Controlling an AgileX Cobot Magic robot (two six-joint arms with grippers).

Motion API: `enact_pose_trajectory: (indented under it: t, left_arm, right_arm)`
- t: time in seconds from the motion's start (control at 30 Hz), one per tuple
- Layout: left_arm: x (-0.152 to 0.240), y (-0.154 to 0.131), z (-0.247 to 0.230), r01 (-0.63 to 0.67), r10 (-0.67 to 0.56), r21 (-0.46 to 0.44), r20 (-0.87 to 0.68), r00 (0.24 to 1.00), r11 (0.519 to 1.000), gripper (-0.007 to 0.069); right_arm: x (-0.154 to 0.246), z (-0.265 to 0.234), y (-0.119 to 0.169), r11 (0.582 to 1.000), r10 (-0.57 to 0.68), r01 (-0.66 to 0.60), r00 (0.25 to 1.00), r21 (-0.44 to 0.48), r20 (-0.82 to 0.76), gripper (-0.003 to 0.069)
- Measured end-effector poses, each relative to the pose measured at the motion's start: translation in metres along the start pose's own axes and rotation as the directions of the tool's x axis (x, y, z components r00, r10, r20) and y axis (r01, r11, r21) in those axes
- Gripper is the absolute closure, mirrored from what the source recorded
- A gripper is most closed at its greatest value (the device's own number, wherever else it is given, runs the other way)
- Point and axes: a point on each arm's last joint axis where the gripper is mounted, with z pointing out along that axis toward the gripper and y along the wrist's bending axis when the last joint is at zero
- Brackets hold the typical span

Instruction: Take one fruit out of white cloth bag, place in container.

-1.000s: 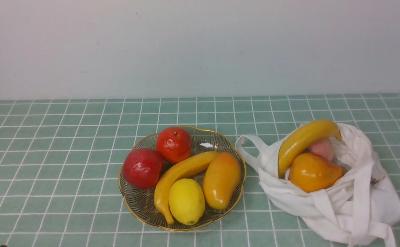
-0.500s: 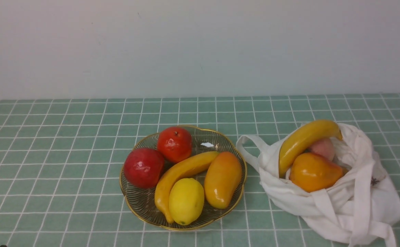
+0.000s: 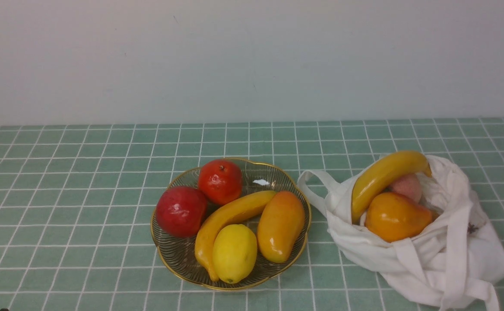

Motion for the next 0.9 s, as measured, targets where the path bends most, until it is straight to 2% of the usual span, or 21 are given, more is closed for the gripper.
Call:
enact_pose_trajectory:
  t: [0.07, 0.27, 0.43, 0.57, 0.63, 0.67, 0.9]
  left_arm:
    - [0.0, 0.0, 0.0, 0.0, 0.0, 0.0, 0.0, 1.0, 1.0, 0.0633]
    - [0.0, 0.0, 0.0, 0.0, 0.0, 0.0, 0.0, 1.0, 1.0, 0.0633]
    - [0.0, 0.0, 0.0, 0.0, 0.0, 0.0, 0.0, 1.0, 1.0, 0.0633]
    - [0.0, 0.0, 0.0, 0.0, 0.0, 0.0, 0.0, 1.0, 1.0, 0.0633]
    - [0.0, 0.0, 0.0, 0.0, 0.0, 0.0, 0.0, 1.0, 1.0, 0.0633]
    - [0.0, 0.0, 0.0, 0.0, 0.0, 0.0, 0.0, 1.0, 1.0, 0.0633]
    - [0.0, 0.0, 0.0, 0.0, 0.0, 0.0, 0.0, 1.0, 1.0, 0.0633]
  right_arm:
    - [0.001, 0.0, 0.0, 1.0, -0.008, 0.008, 1.0, 0.002, -0.006, 0.0671]
    - [0.006, 0.0, -0.007, 0.984, -0.16, 0.163, 0.986, 0.065, -0.042, 0.0671]
    - [0.034, -0.003, -0.023, 0.926, -0.275, 0.295, 0.955, 0.237, -0.113, 0.0671]
    - [0.076, 0.0, -0.041, 0.858, -0.302, 0.353, 0.934, 0.373, -0.19, 0.0671]
    - [0.092, 0.0, -0.046, 0.844, -0.296, 0.359, 0.931, 0.399, -0.212, 0.0671]
    - [0.119, -0.001, -0.052, 0.834, -0.273, 0.359, 0.928, 0.42, -0.251, 0.0671]
    - [0.225, -0.01, -0.067, 0.854, -0.19, 0.35, 0.898, 0.385, -0.396, 0.0671]
